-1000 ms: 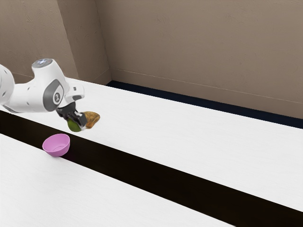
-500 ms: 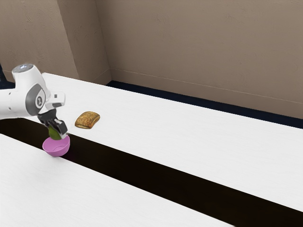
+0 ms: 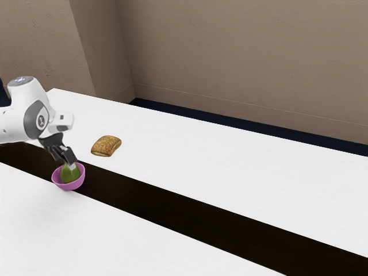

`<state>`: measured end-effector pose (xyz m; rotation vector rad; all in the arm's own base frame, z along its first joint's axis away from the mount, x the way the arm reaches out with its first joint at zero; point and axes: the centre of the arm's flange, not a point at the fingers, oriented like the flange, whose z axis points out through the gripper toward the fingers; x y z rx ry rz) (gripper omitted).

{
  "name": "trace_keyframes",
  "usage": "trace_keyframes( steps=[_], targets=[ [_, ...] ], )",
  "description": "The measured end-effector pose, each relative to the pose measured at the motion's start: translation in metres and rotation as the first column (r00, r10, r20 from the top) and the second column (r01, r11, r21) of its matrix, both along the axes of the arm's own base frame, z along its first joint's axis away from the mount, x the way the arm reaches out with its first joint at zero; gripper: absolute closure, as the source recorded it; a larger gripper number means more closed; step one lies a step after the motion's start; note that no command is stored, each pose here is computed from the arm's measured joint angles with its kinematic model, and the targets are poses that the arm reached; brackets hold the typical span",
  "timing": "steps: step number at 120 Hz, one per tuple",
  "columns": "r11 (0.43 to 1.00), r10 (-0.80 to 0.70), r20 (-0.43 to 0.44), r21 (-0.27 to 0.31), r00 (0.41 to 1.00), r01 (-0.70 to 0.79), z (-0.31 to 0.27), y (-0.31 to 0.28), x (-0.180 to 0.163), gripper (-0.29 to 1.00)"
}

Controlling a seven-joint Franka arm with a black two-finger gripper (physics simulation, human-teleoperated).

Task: Place the pear in the bowl.

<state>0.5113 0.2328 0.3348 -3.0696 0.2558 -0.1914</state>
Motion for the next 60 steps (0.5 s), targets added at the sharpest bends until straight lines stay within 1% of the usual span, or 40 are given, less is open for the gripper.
trace_keyframes(
  steps=[16,20,26,33,38,45,51,60],
  targets=[
    [0.999,0.002,-0.022,-0.047,1.000,-0.003,0.050,-0.005,0.011,0.04],
    [0.999,0.003,-0.025,-0.053,1.000,-0.004,0.069,-0.008,0.020,0.03],
    [0.999,-0.022,-0.025,-0.041,0.999,0.021,0.105,-0.023,0.040,0.02],
    [0.997,-0.067,-0.029,-0.034,0.997,0.066,0.145,-0.061,0.061,0.02],
    [0.994,-0.101,-0.031,-0.034,0.994,0.100,0.171,-0.094,0.068,0.02],
    [0.988,-0.157,-0.027,-0.018,0.987,0.156,0.213,-0.148,0.078,0.01],
    [0.981,-0.196,-0.031,-0.011,0.980,0.196,0.241,-0.193,0.080,0.01],
    [0.976,-0.218,-0.063,-0.012,0.974,0.218,0.259,-0.237,0.073,0.01]
  ],
)
